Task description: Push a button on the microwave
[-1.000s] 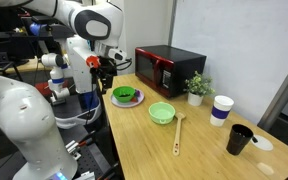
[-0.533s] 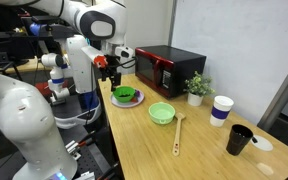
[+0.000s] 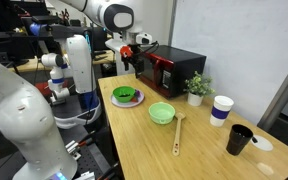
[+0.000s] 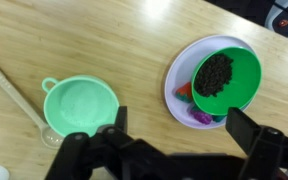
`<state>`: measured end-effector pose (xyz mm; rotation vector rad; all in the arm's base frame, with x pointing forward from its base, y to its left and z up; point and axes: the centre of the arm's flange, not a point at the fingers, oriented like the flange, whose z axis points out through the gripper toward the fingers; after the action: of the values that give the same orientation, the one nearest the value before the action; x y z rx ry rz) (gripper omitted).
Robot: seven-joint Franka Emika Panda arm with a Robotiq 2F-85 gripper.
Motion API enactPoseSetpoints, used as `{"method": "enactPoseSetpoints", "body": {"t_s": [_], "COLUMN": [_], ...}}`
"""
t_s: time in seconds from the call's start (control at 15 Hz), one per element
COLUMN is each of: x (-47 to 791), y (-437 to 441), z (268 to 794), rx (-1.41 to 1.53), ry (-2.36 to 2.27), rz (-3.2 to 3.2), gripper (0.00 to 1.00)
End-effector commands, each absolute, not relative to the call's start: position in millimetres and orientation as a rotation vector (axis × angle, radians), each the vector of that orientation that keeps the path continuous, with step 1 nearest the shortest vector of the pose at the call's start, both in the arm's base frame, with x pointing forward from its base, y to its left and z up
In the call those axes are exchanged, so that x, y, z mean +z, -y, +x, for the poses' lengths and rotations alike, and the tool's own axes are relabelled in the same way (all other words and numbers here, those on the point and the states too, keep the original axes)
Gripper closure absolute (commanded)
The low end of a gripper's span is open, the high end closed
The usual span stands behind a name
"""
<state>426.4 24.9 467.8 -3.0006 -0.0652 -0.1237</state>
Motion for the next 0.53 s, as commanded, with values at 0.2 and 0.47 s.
{"method": "enactPoseSetpoints", "body": {"t_s": [0.2, 0.47], "x": [438.1, 393.8], "y": [-3.0, -0.7], "z": [534.9, 551.9], "rx": [-0.224, -0.177], "ry": [0.027, 0.020], "rz": [-3.099, -3.128], "gripper": [0.00, 0.00]}}
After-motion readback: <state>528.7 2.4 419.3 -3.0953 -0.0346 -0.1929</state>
